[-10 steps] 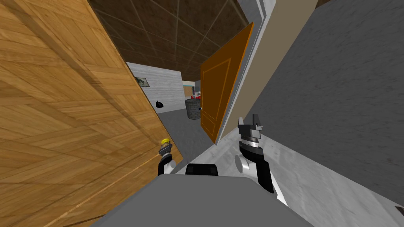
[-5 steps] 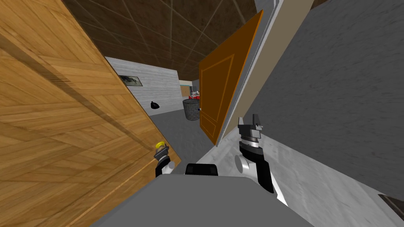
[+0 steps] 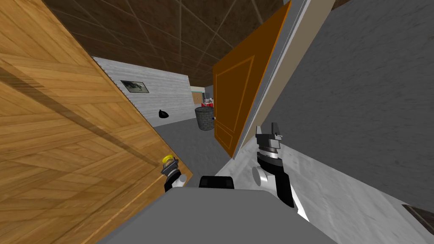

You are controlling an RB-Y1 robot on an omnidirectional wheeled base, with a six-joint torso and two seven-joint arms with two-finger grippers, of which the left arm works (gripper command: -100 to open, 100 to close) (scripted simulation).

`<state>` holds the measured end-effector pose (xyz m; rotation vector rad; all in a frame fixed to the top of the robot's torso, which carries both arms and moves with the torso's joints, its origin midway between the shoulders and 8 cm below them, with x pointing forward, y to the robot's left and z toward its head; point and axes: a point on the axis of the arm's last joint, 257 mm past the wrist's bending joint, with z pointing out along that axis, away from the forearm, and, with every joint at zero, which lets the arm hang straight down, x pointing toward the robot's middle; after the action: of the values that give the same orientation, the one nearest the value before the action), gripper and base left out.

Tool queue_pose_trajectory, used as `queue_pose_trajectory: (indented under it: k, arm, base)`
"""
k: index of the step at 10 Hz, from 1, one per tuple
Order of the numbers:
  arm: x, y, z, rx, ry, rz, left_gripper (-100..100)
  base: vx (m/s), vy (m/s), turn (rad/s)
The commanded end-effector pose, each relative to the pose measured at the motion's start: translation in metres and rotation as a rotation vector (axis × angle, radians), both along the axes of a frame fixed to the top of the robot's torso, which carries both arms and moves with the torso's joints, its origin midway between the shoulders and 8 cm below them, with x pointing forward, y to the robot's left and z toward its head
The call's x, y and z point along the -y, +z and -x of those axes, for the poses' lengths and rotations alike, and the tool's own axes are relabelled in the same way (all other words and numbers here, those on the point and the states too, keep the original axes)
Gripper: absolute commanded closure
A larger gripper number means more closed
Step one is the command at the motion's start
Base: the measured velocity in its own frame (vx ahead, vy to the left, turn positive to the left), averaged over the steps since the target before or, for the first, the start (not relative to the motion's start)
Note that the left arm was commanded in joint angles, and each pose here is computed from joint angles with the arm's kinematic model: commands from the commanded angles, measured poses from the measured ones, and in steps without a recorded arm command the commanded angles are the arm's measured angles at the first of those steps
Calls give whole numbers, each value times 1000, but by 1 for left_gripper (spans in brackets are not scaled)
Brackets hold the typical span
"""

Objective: Push the door open

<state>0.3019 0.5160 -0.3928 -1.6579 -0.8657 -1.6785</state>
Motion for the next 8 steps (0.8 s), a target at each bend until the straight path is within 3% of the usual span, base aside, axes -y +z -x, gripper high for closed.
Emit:
queue_pose_trajectory:
  k: [1,7,8]
  arm:
    - [-17,3,20,0,64,-14,100]
    - [-38,2,64,-13,196,-14,100]
    - [-38,2,64,-13,196,-14,100]
  base:
    - [129,85,-83]
    - [116,83,-57]
    - [86,63,-26]
